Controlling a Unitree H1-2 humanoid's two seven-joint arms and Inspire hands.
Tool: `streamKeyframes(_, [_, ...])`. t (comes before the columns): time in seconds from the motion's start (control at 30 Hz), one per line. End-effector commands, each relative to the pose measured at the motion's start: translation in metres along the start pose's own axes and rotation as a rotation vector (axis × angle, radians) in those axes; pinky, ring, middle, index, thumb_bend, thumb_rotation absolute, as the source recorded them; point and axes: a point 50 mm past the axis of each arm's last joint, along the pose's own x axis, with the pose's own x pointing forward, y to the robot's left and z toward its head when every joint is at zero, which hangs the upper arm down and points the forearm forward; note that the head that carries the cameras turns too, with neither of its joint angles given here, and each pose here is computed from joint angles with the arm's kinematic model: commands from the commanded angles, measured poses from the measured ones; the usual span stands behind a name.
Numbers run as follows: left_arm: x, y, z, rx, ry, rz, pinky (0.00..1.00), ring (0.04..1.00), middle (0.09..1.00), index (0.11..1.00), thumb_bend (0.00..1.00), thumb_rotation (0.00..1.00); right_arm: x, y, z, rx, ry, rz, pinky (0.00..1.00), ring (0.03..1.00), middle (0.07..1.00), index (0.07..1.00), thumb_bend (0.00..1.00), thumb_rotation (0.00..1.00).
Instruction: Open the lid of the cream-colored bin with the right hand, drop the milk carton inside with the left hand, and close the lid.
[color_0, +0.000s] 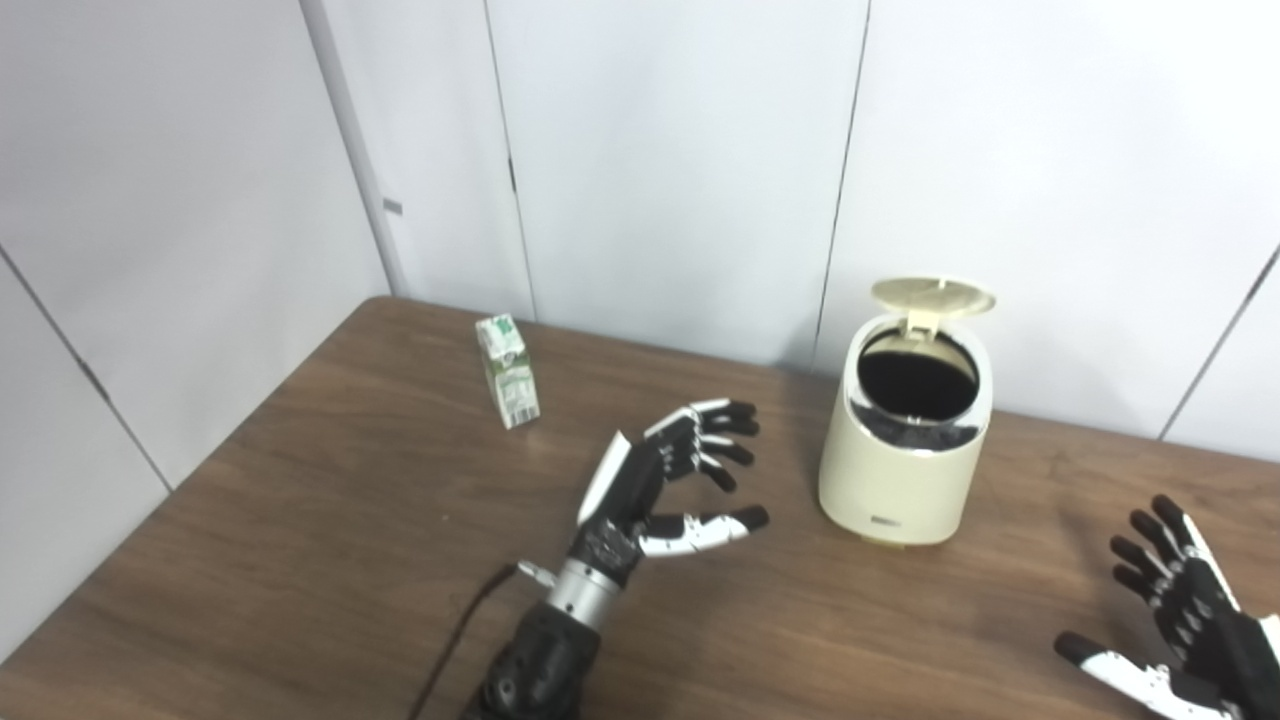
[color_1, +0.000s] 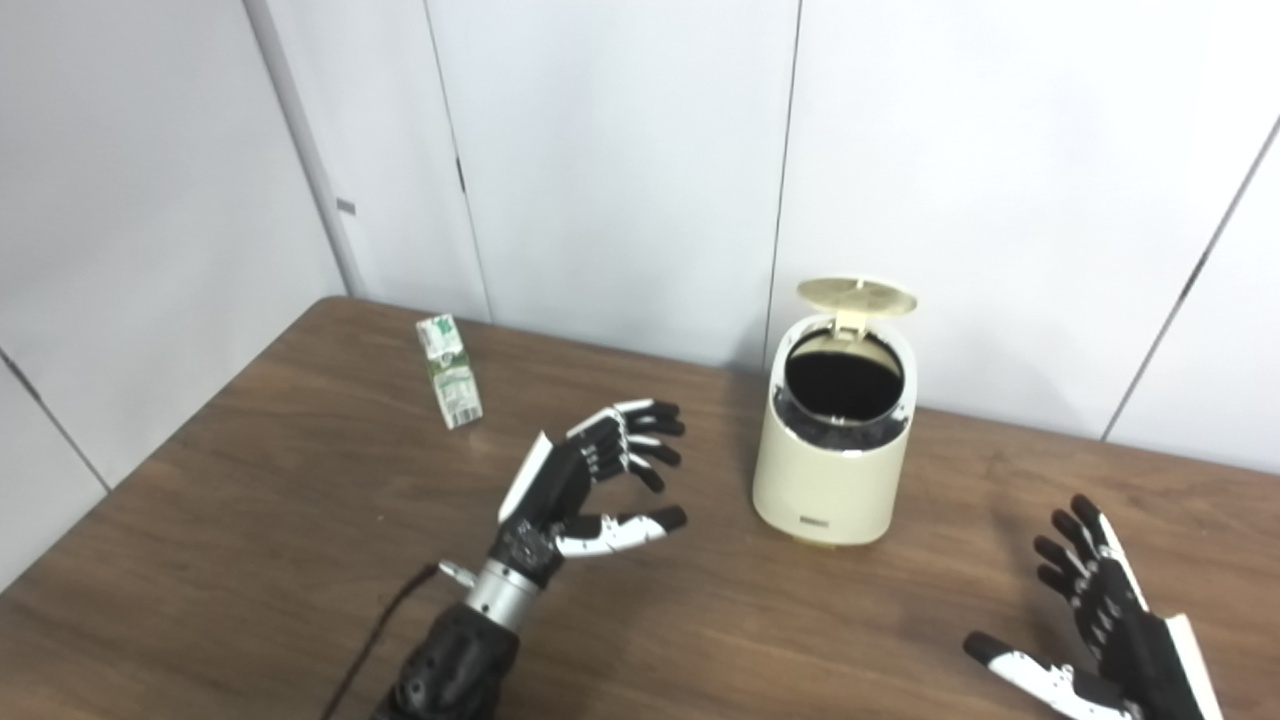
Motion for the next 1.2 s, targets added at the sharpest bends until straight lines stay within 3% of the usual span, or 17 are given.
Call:
streamKeyframes(0.0, [-0.017, -0.002, -0.008, -0.007, 0.026, 0.06, 0.53, 0.655, 0.739, 0.781, 0.68, 0.07, 0.007, -0.007, 0.015, -0.037, -0.064, -0.013, 0.69, 0.832, 0.909, 0.924, 0.78, 0.26])
streamKeyframes(0.23, [0.01, 0.047, 0.027, 0.144, -0.117, 0.129, 0.57, 0.676, 0.736, 0.779, 0.72, 0.12, 0.008, -0.009, 0.016, -0.062, -0.06, -0.01, 0.59, 0.782, 0.881, 0.898, 0.85, 0.33])
streamKeyframes(0.43, [0.013, 0.053, 0.029, 0.157, -0.128, 0.131, 0.58, 0.682, 0.737, 0.78, 0.73, 0.13, 0.008, -0.009, 0.017, -0.065, -0.061, -0.01, 0.58, 0.779, 0.88, 0.896, 0.86, 0.34])
streamKeyframes(0.5, [0.04, 0.114, 0.062, 0.336, -0.224, 0.147, 0.55, 0.662, 0.732, 0.764, 0.74, 0.13, 0.008, -0.014, 0.017, -0.069, -0.065, -0.01, 0.56, 0.767, 0.872, 0.887, 0.87, 0.34])
streamKeyframes(0.57, [0.056, 0.151, 0.086, 0.439, -0.269, 0.165, 0.52, 0.645, 0.727, 0.757, 0.75, 0.14, 0.008, -0.017, 0.016, -0.067, -0.062, -0.009, 0.55, 0.758, 0.866, 0.88, 0.89, 0.35])
streamKeyframes(0.87, [0.083, 0.206, 0.108, 0.517, -0.23, 0.214, 0.63, 0.733, 0.768, 0.792, 0.78, 0.18, 0.011, -0.018, 0.016, -0.066, -0.061, -0.005, 0.52, 0.743, 0.845, 0.854, 0.92, 0.36])
streamKeyframes(1.17, [0.1, 0.225, 0.116, 0.547, -0.197, 0.272, 0.69, 0.778, 0.788, 0.777, 0.79, 0.13, 0.012, -0.018, 0.02, -0.073, -0.067, -0.002, 0.52, 0.742, 0.847, 0.852, 0.91, 0.37])
